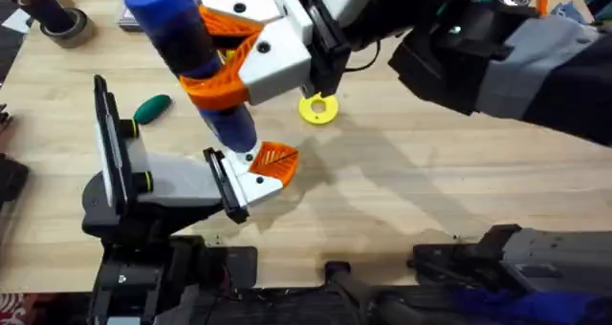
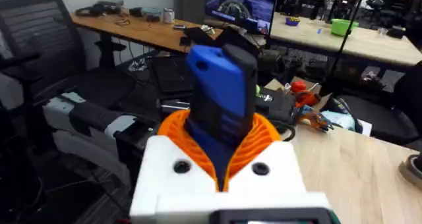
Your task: Pick up the gripper from the table and insert it into the empty holder that is missing its gripper. Then pick up a screw, insert it into the mounting hole, and use the screwdriver to tighten it. Finally, clean up the table by picking up the vegetable and placing it into the bucket.
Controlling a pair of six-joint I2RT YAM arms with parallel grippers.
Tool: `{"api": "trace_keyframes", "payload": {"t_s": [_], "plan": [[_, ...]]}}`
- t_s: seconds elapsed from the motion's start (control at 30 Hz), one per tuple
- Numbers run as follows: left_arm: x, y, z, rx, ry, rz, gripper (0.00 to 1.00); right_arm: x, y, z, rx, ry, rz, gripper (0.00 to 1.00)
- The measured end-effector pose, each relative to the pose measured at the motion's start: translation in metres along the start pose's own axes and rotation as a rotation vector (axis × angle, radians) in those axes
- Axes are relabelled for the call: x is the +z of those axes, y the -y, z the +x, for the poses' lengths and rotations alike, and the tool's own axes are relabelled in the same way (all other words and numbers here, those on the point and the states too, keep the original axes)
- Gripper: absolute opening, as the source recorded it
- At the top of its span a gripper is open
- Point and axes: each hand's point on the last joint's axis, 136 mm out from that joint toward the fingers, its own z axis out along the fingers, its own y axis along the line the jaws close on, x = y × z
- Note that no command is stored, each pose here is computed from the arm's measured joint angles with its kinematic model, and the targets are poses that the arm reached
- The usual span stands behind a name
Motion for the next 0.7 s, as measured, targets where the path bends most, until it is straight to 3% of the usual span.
{"api": "trace_keyframes", "payload": {"t_s": [0.7], "plan": [[0.0000, 0.0000, 0.0000, 0.000, 0.000, 0.000, 0.004, -0.0004, 0.0003, 0.0071, 0.016, -0.006, 0.010, 0.026]]}}
